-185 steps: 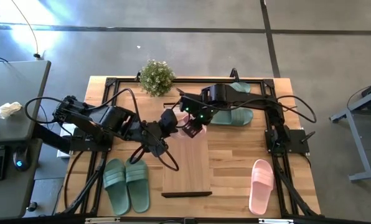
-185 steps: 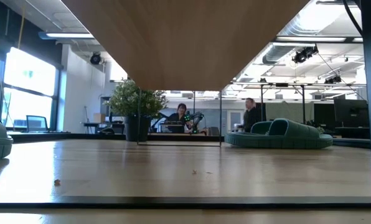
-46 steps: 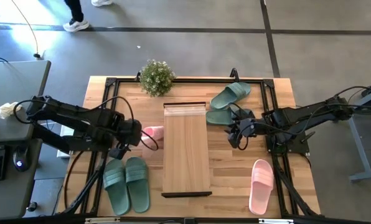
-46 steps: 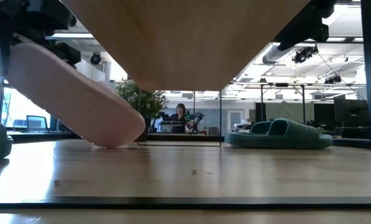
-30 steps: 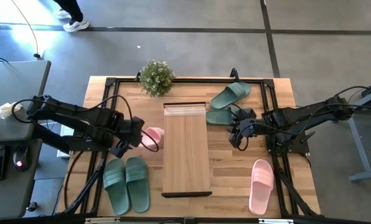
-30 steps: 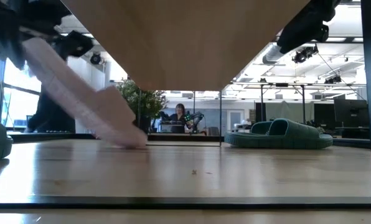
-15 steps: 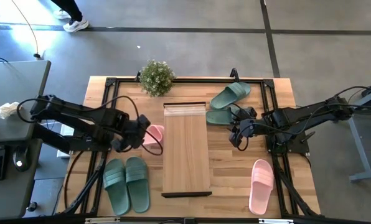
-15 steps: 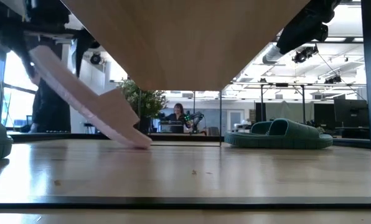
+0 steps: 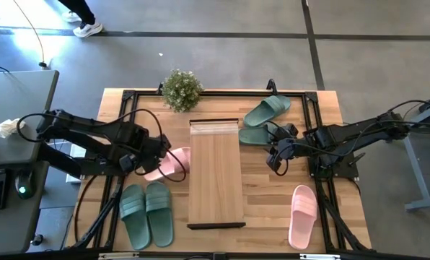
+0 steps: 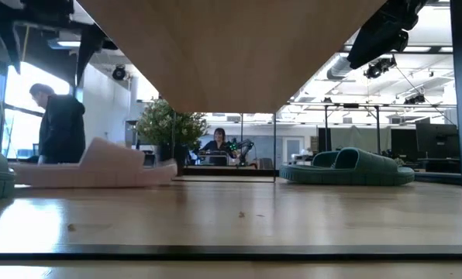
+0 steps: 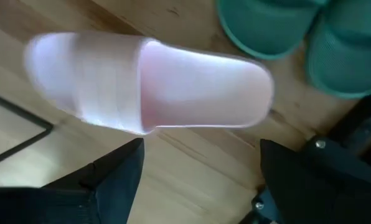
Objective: Pick and place slides into the shelf
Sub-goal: Put the left pink slide under the shelf
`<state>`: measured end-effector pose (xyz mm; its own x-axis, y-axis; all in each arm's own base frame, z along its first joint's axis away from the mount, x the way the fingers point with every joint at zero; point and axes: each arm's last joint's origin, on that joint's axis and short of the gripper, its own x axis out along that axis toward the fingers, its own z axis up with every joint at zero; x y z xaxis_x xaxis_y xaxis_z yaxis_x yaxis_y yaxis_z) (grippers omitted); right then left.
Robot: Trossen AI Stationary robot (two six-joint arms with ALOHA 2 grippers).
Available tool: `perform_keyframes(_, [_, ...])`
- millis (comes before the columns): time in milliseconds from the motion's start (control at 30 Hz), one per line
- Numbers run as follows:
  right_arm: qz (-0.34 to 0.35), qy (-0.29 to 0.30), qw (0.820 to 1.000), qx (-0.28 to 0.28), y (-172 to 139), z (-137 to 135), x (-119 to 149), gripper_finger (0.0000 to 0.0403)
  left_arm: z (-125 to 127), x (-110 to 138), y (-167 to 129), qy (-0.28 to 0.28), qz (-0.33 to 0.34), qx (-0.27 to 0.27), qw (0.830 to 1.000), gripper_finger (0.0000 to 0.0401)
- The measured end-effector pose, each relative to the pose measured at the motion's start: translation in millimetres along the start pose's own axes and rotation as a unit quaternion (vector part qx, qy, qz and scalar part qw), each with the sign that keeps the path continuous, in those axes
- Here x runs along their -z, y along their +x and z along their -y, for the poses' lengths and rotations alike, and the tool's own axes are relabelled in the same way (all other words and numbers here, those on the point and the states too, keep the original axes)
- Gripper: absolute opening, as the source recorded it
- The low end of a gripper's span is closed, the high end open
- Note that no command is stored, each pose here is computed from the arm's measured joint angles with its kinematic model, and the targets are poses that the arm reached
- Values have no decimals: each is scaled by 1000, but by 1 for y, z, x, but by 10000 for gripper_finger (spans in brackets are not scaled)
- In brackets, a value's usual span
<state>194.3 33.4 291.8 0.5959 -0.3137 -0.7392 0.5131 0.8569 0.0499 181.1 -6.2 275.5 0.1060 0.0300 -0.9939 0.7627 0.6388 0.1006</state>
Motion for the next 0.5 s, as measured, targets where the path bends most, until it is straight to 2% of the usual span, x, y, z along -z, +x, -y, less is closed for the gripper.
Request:
perform_keyframes(67, [-1,0,1000,-1,0,0,0,129,-2,-1,-8,-66,4,-7,998,299])
perform_keyframes(133, [-3,0,1000,-4,0,0,0,129,-3,-1,-18,-178,7,-13,984,299])
perform_keyframes(200, [-7,0,1000,-5,0,0,1,129,-2,-1,-27,-293,17,-5,956,299])
perform_keyframes(300, [-9,-7,1000,1,0,1,1,129,1,-1,-38,-445,31,37,894,298])
perform_keyframes(400, [-18,-24,999,9,0,2,3,129,4,-3,-36,-541,28,71,838,297])
perform_keyframes(433, [-24,-27,999,13,0,3,4,129,6,-4,-32,-561,18,74,824,293])
perform_keyframes(500, [-35,-33,999,15,0,4,6,129,9,-6,-20,-578,4,57,814,279])
